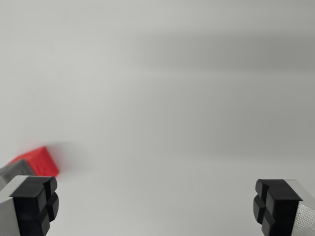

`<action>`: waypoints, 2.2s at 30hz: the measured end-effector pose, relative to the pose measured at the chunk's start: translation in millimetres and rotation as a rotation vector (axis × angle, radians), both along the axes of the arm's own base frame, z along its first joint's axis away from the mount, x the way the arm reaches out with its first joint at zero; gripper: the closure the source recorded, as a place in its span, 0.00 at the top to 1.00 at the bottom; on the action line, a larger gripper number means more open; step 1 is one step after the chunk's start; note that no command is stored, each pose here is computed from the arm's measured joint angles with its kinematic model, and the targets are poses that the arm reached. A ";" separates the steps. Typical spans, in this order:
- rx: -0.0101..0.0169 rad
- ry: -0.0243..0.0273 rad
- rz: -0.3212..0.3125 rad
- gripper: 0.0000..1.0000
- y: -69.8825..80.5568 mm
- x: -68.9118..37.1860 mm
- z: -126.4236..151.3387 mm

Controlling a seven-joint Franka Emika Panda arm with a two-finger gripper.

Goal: Destack cube

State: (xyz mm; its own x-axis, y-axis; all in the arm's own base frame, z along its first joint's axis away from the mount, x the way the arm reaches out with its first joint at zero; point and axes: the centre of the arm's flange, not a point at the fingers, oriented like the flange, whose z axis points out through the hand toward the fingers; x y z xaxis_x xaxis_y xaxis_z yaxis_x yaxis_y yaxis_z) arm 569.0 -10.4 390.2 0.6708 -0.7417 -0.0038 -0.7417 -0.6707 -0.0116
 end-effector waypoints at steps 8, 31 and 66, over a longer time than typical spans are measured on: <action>-0.0004 0.0014 0.037 1.00 17.6 -10.8 -9.9; -0.0031 0.0045 0.168 1.00 79.8 -49.1 -44.3; -0.0084 0.0070 0.406 1.00 187.9 -116.8 -102.4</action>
State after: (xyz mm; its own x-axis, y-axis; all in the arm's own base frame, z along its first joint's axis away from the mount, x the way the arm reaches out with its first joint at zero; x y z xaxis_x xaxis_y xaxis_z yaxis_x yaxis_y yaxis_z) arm 452.1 177.5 287.8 0.9092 -0.4164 -0.0045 -0.4164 -0.9092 -0.0008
